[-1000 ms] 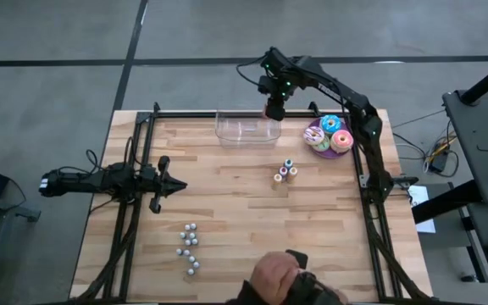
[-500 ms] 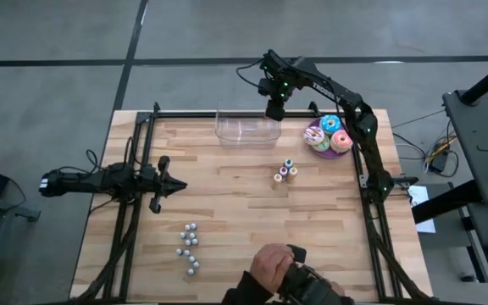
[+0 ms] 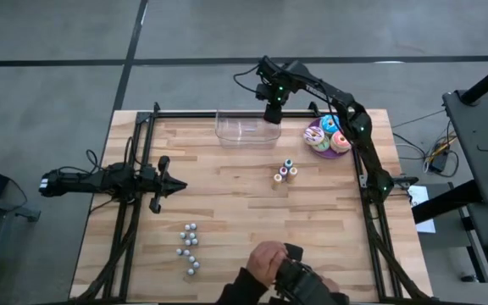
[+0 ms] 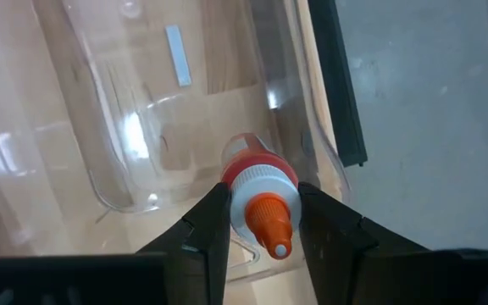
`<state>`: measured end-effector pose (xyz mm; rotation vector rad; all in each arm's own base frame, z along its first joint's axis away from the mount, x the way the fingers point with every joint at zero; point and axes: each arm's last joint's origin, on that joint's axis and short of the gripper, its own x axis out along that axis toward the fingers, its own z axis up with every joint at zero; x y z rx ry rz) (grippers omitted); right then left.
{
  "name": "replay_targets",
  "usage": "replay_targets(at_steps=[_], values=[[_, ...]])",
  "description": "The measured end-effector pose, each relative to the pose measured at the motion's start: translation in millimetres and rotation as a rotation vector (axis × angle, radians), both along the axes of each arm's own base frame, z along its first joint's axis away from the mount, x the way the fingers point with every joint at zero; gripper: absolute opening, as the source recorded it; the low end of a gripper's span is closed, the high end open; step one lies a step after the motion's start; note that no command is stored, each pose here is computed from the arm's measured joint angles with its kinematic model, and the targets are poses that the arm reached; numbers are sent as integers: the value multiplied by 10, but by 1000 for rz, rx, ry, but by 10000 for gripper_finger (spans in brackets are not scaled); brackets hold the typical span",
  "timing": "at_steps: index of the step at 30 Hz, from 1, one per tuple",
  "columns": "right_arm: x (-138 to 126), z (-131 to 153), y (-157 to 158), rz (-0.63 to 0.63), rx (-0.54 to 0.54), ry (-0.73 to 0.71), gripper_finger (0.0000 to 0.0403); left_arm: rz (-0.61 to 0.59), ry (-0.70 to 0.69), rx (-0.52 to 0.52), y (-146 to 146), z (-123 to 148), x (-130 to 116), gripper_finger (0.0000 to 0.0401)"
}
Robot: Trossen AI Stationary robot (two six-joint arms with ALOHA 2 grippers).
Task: Pick & Place food coloring
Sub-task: Put the large orange food coloring bottle into the transparent bin
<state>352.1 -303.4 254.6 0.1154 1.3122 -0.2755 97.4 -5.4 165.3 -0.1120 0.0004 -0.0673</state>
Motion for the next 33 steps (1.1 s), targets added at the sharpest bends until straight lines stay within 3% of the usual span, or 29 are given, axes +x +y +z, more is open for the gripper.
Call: replay_targets(at_steps=[11,33], values=[[46,-155,-52,-3,-8,28,107,0,0,0,0,0,0,0],[39,-177,-70,-5,-11,29,115,0,0,0,0,1,0,0]])
